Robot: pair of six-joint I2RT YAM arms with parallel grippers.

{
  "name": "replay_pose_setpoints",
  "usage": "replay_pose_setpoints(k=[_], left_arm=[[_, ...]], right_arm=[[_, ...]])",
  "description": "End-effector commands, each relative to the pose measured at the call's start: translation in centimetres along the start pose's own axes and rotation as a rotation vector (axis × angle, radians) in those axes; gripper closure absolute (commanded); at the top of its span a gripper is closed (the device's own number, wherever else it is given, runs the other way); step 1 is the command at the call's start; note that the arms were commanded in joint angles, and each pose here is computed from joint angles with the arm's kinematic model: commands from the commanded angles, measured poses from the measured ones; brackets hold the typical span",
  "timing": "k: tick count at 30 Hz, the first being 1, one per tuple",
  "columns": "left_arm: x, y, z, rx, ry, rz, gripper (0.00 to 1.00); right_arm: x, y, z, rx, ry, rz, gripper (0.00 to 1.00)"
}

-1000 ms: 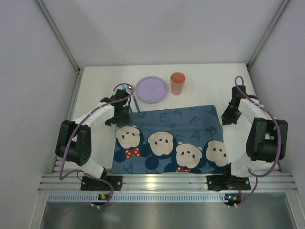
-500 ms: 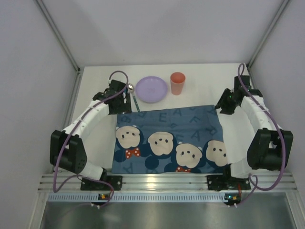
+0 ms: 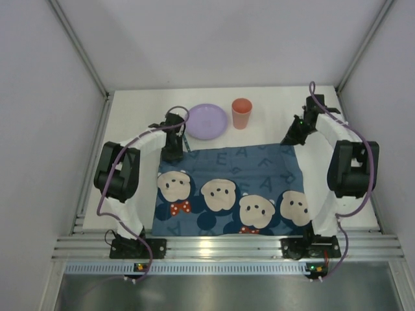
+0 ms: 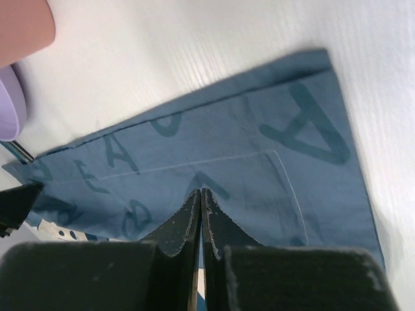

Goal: Set the dinner table for one person

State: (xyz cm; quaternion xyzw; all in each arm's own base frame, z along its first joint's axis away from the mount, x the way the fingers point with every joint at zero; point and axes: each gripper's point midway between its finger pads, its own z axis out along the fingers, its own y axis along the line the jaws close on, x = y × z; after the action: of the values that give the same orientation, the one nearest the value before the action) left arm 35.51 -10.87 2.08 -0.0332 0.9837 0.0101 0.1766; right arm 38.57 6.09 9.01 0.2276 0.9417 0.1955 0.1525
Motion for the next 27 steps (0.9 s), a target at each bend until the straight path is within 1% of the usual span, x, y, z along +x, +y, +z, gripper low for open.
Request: replay_pose_setpoints(k=[1,3,4,5,11,13,14,18,20,27], left_arm=[[-3.7,-1.2,1.2,0.042,-0.082,-0.013,0.57],[-4.3,-1.4,1.9,0.045,-0.082,-0.013,0.59],[-4.0,-1.4,2.8,0.037,-0.062,-0.010,0.60],[-4.5,-1.5,2.9,0.038,-0.069,-0.009,0.60],[-4.9,-0.7,4.8,0.029,-0.037,-0.012,0.63],[-4.9,-0.2,5.3,0.030,-0.025,-0.025,0.64],[-5.1,-0.2,5.4,0.038,-0.026,-0.028,0.64],[-5.2,0.5,6.2,0.033,-0.006,-0.039,0.66],[-5.5,0.5,6.4,0.036,-0.003,-0.041,0.66],[-6.5,1.5,7.7,0.024,0.013,-0.056,0.67]], right_arm=[[-1.9,3.6,0.6,-0.110,-0.010,-0.051,1.00],[-2.0,3.3,2.2,-0.100,0.021,-0.035,1.00],[-2.4,3.3,2.6,-0.098,0.021,-0.024,1.00],[-2.3,2.8,3.7,-0.083,0.042,-0.013,1.00],[-2.0,1.0,7.2,-0.021,0.097,0.036,1.00],[-1.1,1.9,8.3,-0.015,0.119,0.007,1.00],[-0.9,1.6,9.0,-0.004,0.132,0.009,1.00],[-1.2,1.6,10.7,0.014,0.141,0.014,1.00],[-2.0,1.8,11.4,0.015,0.131,0.014,1.00],[-5.3,2.8,12.0,0.032,0.077,-0.006,1.00]])
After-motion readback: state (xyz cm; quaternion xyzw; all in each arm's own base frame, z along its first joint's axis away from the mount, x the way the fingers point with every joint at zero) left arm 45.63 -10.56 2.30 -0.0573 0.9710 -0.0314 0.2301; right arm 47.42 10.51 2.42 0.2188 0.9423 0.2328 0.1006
